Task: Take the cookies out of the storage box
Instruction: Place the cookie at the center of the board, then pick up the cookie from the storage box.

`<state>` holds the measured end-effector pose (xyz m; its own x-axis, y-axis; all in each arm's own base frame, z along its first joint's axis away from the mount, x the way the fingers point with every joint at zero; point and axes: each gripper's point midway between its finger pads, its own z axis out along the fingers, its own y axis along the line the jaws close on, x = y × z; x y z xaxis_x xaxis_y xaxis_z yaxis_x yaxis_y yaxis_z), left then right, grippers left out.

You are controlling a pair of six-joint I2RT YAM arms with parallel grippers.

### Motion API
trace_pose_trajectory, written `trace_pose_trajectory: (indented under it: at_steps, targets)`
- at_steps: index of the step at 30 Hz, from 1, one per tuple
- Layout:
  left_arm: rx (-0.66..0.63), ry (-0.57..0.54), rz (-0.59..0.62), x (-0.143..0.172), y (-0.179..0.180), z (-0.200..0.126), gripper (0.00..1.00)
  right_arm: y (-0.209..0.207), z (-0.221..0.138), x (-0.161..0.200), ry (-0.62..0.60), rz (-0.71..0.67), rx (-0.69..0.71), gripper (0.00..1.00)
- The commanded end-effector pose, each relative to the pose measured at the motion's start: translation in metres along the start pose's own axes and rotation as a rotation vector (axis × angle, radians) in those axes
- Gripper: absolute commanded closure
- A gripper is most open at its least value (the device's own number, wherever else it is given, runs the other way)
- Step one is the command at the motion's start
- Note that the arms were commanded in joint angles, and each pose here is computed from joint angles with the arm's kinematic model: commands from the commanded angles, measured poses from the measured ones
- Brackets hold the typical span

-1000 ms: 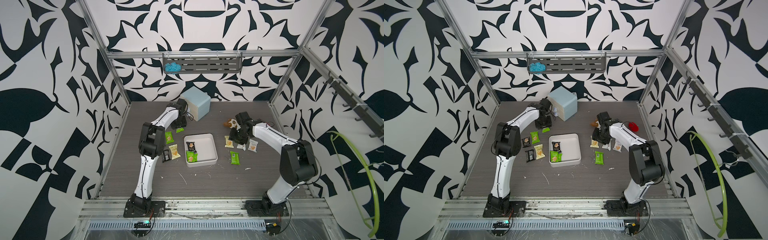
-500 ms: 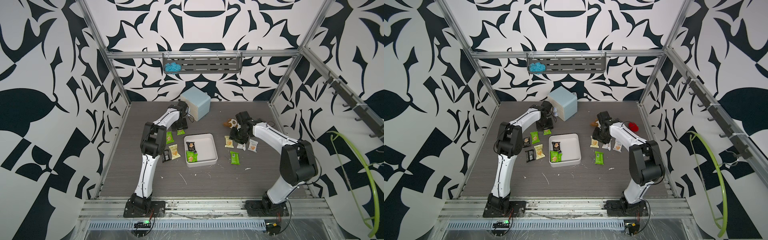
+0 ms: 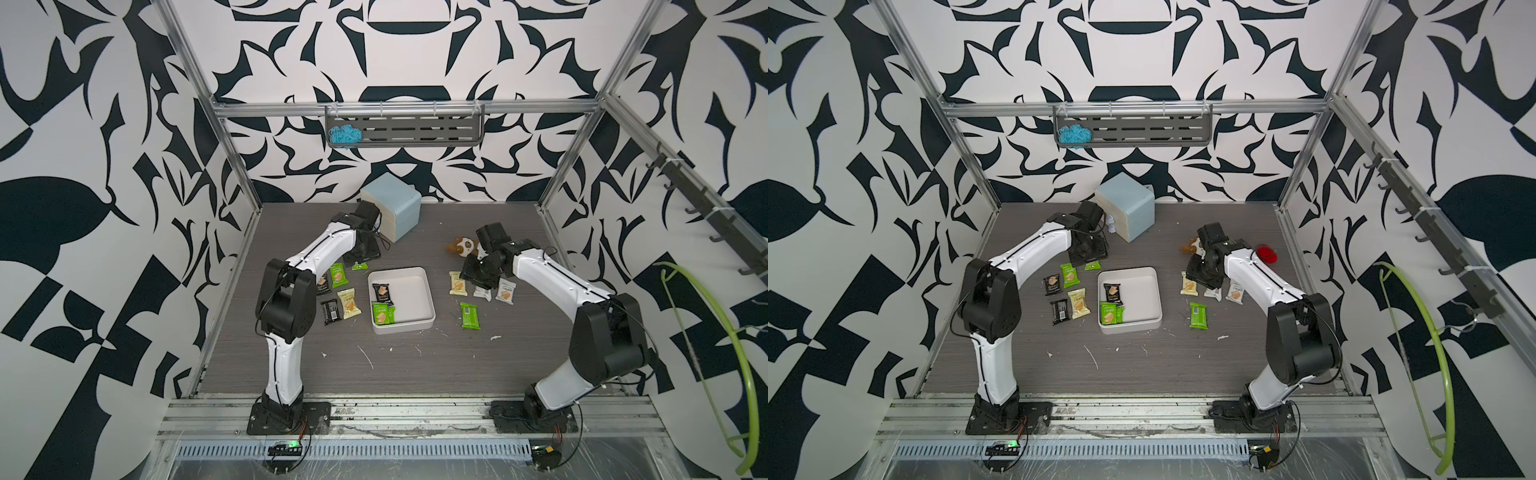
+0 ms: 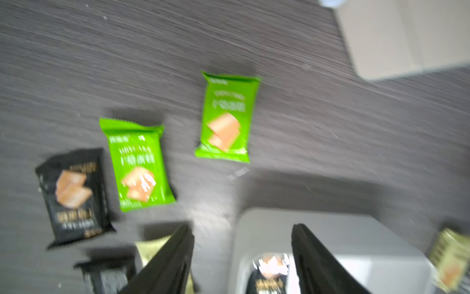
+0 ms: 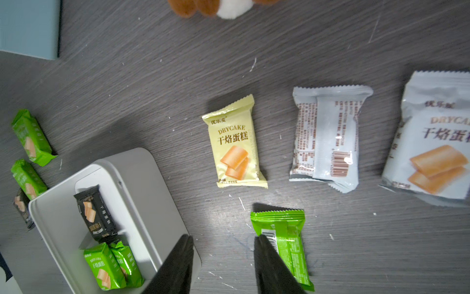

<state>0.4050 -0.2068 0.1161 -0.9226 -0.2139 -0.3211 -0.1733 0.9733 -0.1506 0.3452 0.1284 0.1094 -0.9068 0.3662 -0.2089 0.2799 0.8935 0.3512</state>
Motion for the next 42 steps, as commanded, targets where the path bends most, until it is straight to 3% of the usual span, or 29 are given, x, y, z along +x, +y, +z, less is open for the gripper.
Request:
trace_pose_trajectory:
  at_steps: [1, 10, 17, 25, 42]
  targets:
    - [-0.017, -0.014, -0.011, 0.026, -0.012, -0.011, 0.31, 0.008, -0.012, 0.009, 0.006, -0.054, -0.045, 0.55]
    - [-0.064, -0.013, 0.053, 0.085, -0.045, -0.015, 0.3, 0.0, -0.021, 0.029, 0.027, -0.105, -0.065, 0.54]
    - [-0.172, 0.019, 0.064, 0.107, -0.035, 0.004, 0.29, -0.006, -0.025, 0.04, 0.033, -0.124, -0.067, 0.54]
    - [-0.23, 0.058, 0.048, 0.115, -0.029, 0.031, 0.27, -0.004, -0.028, 0.038, 0.032, -0.164, -0.07, 0.54]
    - [-0.243, 0.088, 0.019, 0.113, -0.016, 0.049, 0.27, -0.012, -0.014, 0.038, 0.081, -0.183, -0.03, 0.54]
